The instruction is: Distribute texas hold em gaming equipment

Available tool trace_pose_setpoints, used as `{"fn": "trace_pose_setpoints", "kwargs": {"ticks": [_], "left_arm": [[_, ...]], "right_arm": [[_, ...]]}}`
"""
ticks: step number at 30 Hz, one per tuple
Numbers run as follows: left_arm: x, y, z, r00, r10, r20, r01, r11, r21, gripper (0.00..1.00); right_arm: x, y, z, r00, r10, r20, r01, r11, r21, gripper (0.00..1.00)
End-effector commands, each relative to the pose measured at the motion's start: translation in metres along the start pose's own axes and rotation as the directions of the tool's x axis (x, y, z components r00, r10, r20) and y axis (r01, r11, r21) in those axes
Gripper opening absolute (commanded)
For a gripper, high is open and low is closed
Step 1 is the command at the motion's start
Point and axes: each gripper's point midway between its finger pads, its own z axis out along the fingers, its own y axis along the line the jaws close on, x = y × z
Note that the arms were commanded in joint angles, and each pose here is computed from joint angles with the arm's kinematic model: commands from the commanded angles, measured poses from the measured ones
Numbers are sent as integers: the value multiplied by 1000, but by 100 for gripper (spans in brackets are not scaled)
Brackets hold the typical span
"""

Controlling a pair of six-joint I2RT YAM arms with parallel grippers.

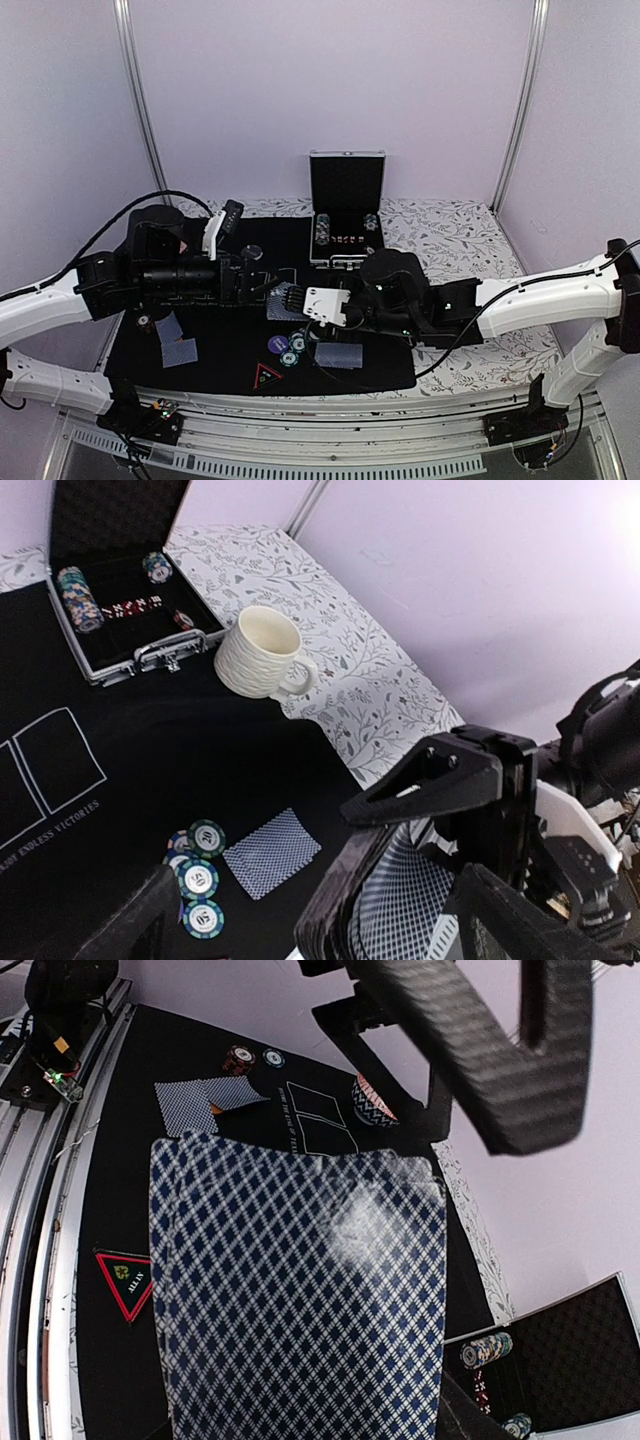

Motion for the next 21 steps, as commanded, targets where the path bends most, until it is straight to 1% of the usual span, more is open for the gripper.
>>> {"fn": "trace_pose_setpoints", "kwargs": {"ticks": [1, 5, 11, 16, 21], "left_arm": [[-21, 6, -2, 997, 75, 36, -71, 993, -96, 98], [-20, 7, 4, 994, 112, 19, -110, 989, -97, 98], [-15, 16, 14, 988, 144, -57, -149, 983, -111, 98], [-7, 24, 18, 990, 96, -103, -103, 992, -69, 98], [2, 29, 20, 987, 81, -136, -89, 995, -53, 98]], "right_arm": [[-24, -14, 5, 996, -51, 66, 49, 998, 29, 54], [-24, -21, 8, 995, -66, 74, 64, 997, 32, 54], [-31, -30, 12, 992, -89, 91, 85, 996, 40, 55], [-29, -37, 17, 992, -87, 94, 83, 996, 43, 55], [-28, -41, 21, 991, -86, 103, 83, 996, 37, 55]]}}
